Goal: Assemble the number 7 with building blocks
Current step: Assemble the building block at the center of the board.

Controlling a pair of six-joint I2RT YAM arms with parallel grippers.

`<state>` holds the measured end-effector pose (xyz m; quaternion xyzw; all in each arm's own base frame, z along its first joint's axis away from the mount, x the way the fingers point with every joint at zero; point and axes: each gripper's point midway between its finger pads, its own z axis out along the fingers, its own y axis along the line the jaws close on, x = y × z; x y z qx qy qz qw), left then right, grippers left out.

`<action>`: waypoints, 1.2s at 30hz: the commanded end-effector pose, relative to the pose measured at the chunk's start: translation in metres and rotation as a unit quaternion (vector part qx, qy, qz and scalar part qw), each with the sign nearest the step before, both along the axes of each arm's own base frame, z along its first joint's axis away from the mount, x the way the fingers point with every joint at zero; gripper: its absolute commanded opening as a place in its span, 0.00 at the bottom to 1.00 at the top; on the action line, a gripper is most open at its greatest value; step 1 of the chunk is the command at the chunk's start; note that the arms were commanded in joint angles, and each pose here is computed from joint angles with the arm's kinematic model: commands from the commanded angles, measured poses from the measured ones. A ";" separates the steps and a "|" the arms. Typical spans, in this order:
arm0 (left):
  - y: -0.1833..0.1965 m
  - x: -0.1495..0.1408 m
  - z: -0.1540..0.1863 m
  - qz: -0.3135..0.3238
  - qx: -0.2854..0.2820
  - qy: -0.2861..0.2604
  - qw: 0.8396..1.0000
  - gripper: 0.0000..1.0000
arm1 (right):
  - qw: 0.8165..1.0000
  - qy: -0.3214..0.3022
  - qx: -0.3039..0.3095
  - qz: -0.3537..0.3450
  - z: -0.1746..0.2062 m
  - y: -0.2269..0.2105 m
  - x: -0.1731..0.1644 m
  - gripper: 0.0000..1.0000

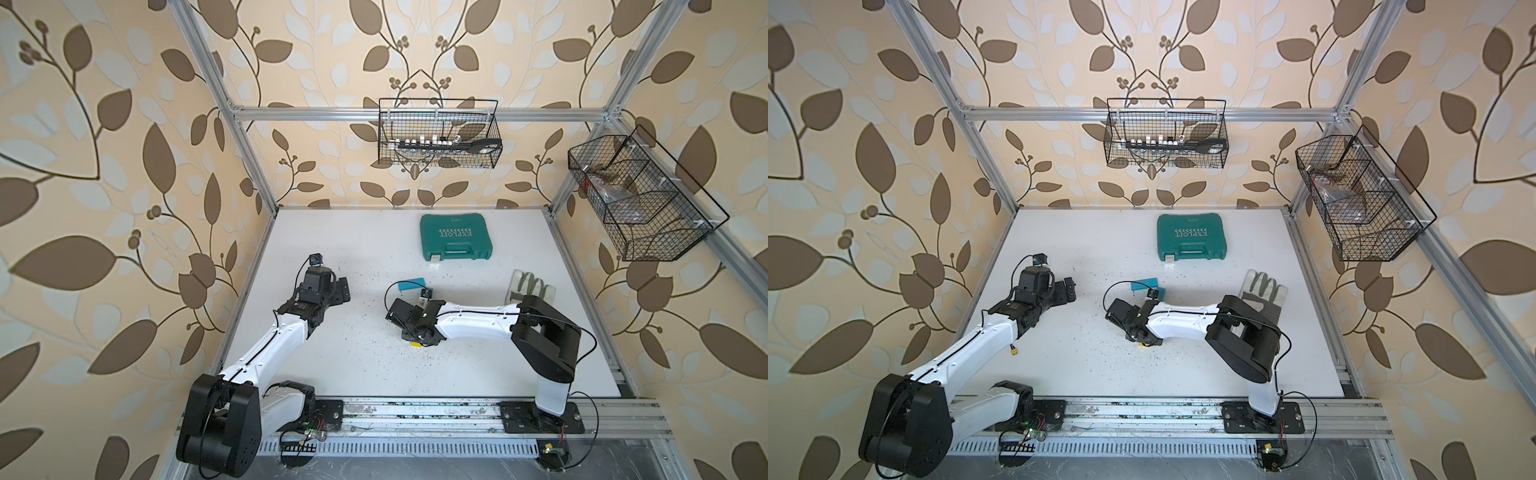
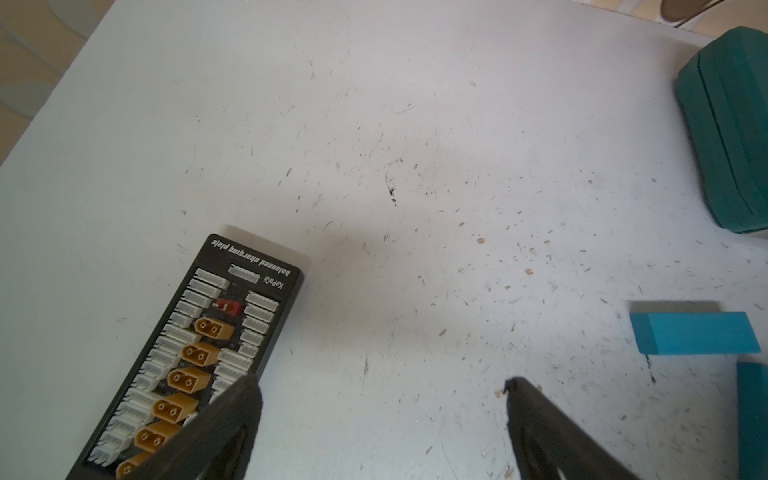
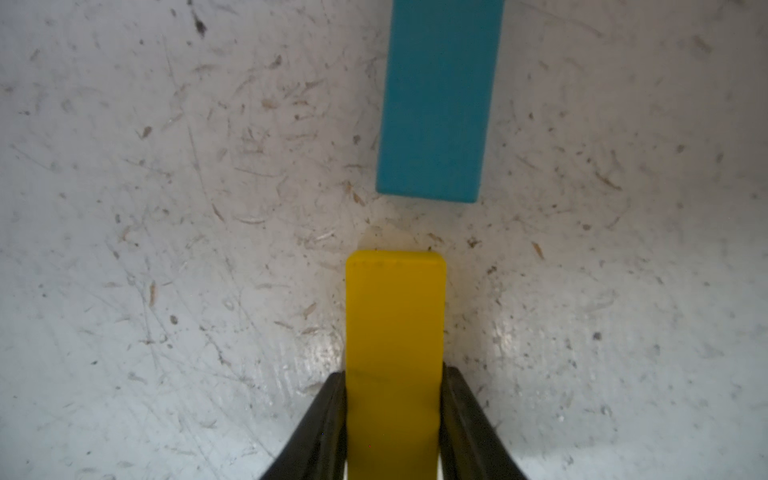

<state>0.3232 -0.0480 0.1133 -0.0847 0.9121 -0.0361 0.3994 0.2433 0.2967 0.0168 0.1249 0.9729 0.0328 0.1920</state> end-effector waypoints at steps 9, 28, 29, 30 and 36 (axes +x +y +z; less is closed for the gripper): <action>0.005 0.001 0.006 0.011 -0.006 -0.014 1.000 0.94 | 0.998 0.060 -0.004 -0.015 -0.008 -0.010 -0.023 0.39; 0.006 0.000 0.008 0.014 -0.004 -0.018 1.000 0.94 | 0.998 0.045 -0.022 -0.026 0.010 -0.014 -0.004 0.40; 0.006 0.001 0.008 0.014 -0.005 -0.018 1.000 0.94 | 0.998 0.045 -0.021 -0.026 0.010 -0.014 -0.002 0.40; 0.006 0.001 0.008 0.014 -0.004 -0.017 1.000 0.94 | 0.998 0.045 -0.021 -0.026 0.009 -0.014 -0.002 0.40; 0.006 0.001 0.008 0.014 -0.005 -0.017 1.000 0.94 | 0.998 0.047 -0.019 -0.027 0.005 -0.013 0.002 0.38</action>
